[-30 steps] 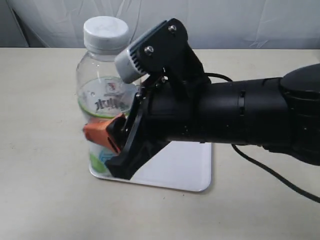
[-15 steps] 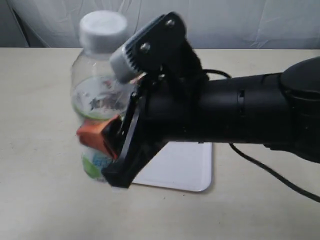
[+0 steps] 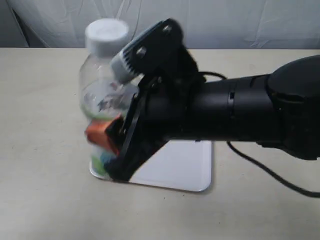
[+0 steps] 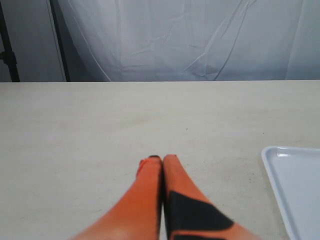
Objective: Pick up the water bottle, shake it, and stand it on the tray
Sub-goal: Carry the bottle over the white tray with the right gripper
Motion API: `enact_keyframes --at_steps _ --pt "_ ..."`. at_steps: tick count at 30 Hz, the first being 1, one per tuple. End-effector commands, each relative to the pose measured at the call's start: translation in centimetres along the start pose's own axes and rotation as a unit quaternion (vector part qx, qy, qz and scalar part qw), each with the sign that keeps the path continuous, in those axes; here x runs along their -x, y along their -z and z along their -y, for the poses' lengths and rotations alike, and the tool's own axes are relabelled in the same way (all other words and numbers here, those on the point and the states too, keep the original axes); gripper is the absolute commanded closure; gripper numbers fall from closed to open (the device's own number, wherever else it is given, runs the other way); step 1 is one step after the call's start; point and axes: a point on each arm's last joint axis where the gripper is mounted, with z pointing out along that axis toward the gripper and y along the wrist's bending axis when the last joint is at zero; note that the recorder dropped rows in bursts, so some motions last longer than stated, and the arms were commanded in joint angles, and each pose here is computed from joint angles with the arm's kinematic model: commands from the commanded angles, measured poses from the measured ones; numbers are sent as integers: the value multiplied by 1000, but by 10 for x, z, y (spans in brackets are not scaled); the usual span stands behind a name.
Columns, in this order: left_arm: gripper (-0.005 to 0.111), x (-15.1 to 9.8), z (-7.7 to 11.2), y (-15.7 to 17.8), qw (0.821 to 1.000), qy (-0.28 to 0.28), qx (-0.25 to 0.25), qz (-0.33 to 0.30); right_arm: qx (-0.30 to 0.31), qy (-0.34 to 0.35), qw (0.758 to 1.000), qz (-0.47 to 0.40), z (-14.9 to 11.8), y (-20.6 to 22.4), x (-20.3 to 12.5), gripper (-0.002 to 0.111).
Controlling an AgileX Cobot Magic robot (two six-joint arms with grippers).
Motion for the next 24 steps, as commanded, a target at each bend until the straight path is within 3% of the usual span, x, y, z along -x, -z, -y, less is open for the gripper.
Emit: enact_keyframes --at_steps 1,4,6,8,10,12,14,16,18,22,24 --pt "106 -1 0 0 1000 0 0 1 -150 2 988 -29 29 2 -13 109" --pt "106 -1 0 0 1000 0 0 1 -330 -89 938 -52 58 15 -24 109" --pt "106 -1 0 0 1000 0 0 1 -341 -102 933 -56 59 16 -26 109" --pt "106 -1 0 0 1000 0 0 1 -284 -103 952 -47 51 9 -24 109" --pt "106 -1 0 0 1000 0 0 1 -153 -58 986 -32 30 -1 -18 109" --pt "106 -1 0 0 1000 0 0 1 -48 7 998 -30 11 -6 -13 109" --pt "106 -1 0 0 1000 0 0 1 -21 20 999 -28 7 -6 -11 109" --pt "106 -1 0 0 1000 0 0 1 -62 16 998 -29 14 -5 -11 109" --pt "106 -1 0 0 1000 0 0 1 -147 2 989 -32 29 -2 -13 109" --pt "106 -1 0 0 1000 0 0 1 -316 -68 946 -39 57 12 -18 109" --pt "106 -1 0 0 1000 0 0 1 -342 -74 936 -41 61 15 -19 109"
